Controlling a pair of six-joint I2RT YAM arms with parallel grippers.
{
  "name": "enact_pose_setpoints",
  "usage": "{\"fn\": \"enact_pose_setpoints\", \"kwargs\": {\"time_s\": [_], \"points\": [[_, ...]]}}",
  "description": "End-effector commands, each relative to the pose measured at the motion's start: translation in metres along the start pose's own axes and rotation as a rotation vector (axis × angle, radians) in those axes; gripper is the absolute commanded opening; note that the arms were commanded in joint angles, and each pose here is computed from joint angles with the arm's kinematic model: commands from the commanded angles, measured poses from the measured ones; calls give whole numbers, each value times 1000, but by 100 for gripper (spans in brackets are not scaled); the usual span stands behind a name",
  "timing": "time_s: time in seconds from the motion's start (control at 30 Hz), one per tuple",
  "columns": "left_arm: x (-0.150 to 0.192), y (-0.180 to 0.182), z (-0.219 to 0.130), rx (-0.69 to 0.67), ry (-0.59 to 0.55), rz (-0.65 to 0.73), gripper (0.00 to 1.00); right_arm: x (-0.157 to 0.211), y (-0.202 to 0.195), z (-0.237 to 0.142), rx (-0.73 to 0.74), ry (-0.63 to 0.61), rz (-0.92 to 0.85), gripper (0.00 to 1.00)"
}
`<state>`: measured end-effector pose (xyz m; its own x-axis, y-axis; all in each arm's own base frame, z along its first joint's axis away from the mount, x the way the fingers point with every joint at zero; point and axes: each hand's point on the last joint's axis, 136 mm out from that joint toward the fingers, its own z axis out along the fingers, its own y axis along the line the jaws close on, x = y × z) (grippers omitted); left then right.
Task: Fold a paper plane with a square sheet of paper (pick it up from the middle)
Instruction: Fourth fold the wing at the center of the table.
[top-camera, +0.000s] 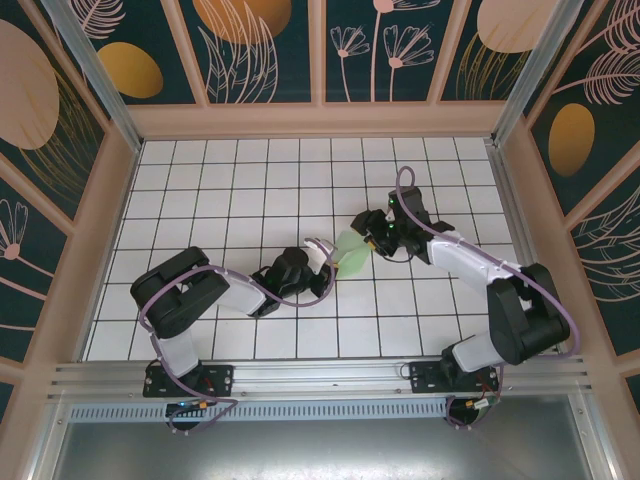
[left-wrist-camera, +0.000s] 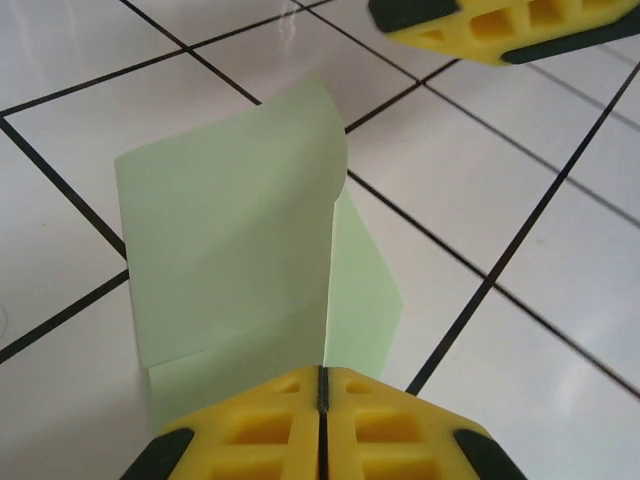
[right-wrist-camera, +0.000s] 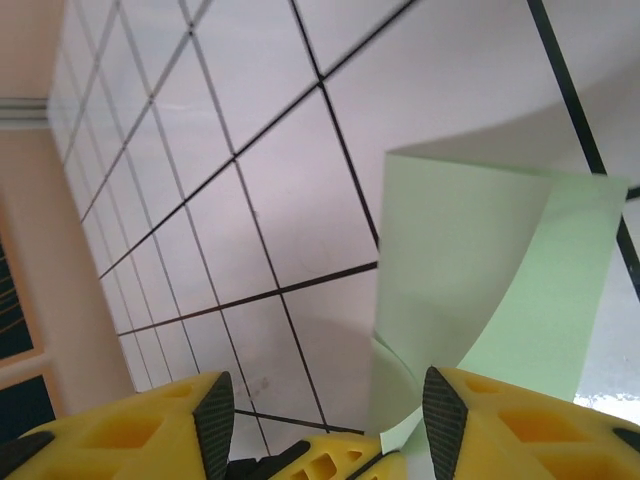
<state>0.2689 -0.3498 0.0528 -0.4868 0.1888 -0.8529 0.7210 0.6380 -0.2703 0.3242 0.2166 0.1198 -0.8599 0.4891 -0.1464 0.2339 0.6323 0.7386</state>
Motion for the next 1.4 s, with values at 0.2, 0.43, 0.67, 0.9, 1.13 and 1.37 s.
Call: {"fn": "enact_pose_setpoints", "kwargs": {"time_s": [0.2,0.43,0.67,0.9,1.13,1.37], "points": [[-29,-25,0,132,-47,-385,8,6,-5,-15,-110,-41,-150,55],[-28,-28,6,172,2,-549,9,21,-25,-6,-106,8,-126,51],[-25,-22,3,220,-8,-716,9,27,-35,0,-118,24,-132,47],[-23,-15,0,227,-18,-800,10,38,-42,16,-114,92,-130,46],[-15,-10,2,214,-3,-842,11,41,-40,30,-111,133,-138,49],[-10,-8,4,217,11,-860,17,42,-44,41,-102,159,-131,50]]}}
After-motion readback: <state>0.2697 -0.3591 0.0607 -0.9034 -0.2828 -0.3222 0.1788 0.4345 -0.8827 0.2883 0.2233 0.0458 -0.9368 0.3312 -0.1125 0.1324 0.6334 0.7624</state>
